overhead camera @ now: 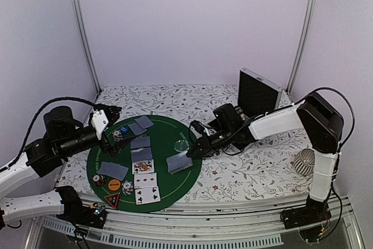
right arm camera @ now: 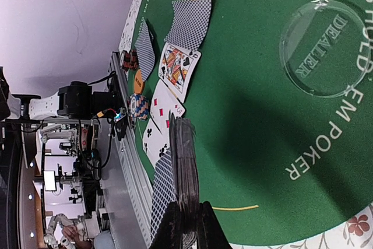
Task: Distribute texas hold em gaming equipment
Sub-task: Place the poker card on the poker table mat.
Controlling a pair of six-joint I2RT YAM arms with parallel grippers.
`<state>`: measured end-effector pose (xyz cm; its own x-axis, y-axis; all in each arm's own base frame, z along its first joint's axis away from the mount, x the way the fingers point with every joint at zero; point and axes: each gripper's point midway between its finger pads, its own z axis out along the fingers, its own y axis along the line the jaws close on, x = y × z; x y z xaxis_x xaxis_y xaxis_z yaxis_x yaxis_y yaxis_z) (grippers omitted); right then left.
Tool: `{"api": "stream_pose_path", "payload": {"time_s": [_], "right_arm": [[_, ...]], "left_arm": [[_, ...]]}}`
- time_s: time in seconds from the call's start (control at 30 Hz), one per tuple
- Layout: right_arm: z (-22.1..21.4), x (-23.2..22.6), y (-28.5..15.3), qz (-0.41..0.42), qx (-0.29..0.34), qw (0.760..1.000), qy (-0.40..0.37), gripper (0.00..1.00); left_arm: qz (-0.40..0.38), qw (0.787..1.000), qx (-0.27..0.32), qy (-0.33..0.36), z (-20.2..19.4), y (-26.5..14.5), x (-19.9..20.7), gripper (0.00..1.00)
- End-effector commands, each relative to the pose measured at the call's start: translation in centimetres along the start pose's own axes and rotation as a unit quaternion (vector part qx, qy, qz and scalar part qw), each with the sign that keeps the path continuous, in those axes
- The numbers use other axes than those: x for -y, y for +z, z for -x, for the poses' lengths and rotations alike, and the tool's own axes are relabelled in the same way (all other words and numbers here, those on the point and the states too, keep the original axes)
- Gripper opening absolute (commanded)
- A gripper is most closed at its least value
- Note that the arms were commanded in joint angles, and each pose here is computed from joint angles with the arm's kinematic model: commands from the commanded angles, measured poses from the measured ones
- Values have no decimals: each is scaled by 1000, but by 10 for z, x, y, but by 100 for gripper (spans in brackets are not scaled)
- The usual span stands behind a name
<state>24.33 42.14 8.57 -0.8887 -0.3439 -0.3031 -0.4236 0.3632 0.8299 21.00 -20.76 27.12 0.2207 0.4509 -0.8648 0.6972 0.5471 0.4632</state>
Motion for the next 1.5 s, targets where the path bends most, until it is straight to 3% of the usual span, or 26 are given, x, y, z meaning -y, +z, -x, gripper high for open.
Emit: {"api": "stream_pose_path", "payload": {"time_s": [0.0,0.57,0.67,0.9,1.13,1.2,1.27,1.47], "right_arm": [[7,13,2,0,36,999,22,1],[-28,50,13,-18,11,997,77,3],[-30,53,10,-31,12,996,78,11],[-36,67,5,-66,9,994,81,18],[-28,72,-5,-126,9,989,71,43],[-23,69,-11,-142,12,988,63,60],[-14,58,-17,-154,19,987,41,98],[26,1,-42,-200,58,975,-76,99]], "left_arm": [[0,1000,2,-2,-1,1,2,98],[-2,1000,-2,-1,-3,3,3,98],[-2,1000,-2,0,-3,3,3,98],[-2,1000,-2,0,-3,4,3,98],[-3,1000,-4,0,-4,4,3,98],[-2,1000,-5,0,-5,4,3,98],[-2,1000,-5,0,-5,4,3,98],[13,1000,-13,-2,-7,6,-2,98]]}}
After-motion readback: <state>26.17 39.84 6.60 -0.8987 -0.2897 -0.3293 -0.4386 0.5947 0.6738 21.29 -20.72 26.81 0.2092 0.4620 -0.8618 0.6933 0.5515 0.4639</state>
